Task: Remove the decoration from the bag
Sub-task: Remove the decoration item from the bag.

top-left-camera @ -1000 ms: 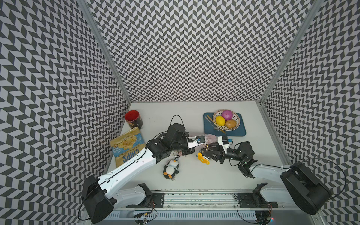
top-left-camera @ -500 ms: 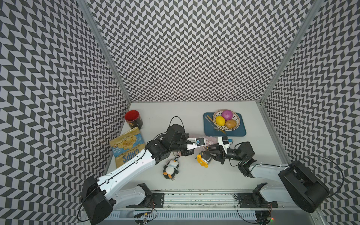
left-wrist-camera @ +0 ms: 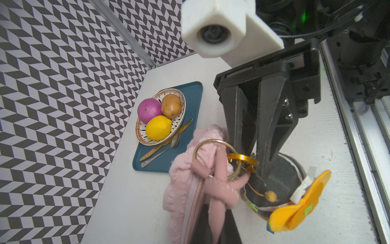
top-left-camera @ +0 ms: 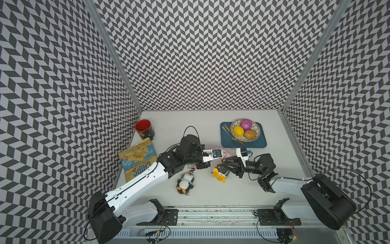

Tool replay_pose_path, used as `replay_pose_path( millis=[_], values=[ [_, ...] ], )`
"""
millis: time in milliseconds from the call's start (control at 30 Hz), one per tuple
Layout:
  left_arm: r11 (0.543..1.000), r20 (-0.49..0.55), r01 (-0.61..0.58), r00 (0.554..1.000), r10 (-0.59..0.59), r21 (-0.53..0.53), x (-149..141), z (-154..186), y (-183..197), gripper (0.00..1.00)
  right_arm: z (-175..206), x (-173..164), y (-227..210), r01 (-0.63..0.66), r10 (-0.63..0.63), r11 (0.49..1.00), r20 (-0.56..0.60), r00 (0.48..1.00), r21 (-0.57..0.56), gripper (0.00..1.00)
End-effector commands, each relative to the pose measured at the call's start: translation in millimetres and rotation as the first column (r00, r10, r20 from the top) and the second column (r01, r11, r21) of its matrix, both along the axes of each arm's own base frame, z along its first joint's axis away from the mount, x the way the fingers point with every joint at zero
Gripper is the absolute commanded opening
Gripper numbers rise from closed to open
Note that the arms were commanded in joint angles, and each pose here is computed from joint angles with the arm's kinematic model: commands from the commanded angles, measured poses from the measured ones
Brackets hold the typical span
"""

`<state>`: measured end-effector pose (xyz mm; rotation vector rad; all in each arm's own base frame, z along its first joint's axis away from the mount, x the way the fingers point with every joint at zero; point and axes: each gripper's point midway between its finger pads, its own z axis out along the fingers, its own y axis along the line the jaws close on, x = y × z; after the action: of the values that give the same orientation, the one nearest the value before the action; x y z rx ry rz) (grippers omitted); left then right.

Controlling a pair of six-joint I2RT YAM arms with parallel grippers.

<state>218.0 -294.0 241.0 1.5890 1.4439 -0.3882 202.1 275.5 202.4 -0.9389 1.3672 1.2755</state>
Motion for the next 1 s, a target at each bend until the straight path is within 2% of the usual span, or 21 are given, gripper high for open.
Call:
replay_pose_path(
  millis=[0, 500, 967],
  values=[
    [0.998, 0.042, -0.001, 0.999, 0.003, -0.065, 5, 23, -4, 0.00, 4, 4, -2, 0.021, -0.021, 1.000, 0.012, 1.000, 0.014, 0.18],
    [0.997, 0.032, -0.064, 0.997, 0.066, -0.051, 18, 22, -5, 0.00, 10, 1, -6, 0.038, -0.038, 0.999, 0.045, 0.998, 0.009, 0.14],
    [0.995, 0.006, -0.091, 0.996, 0.091, 0.030, 24, 0, -3, 0.00, 16, 1, -8, 0.054, -0.055, 0.998, 0.070, 0.996, 0.016, 0.14]
  ],
)
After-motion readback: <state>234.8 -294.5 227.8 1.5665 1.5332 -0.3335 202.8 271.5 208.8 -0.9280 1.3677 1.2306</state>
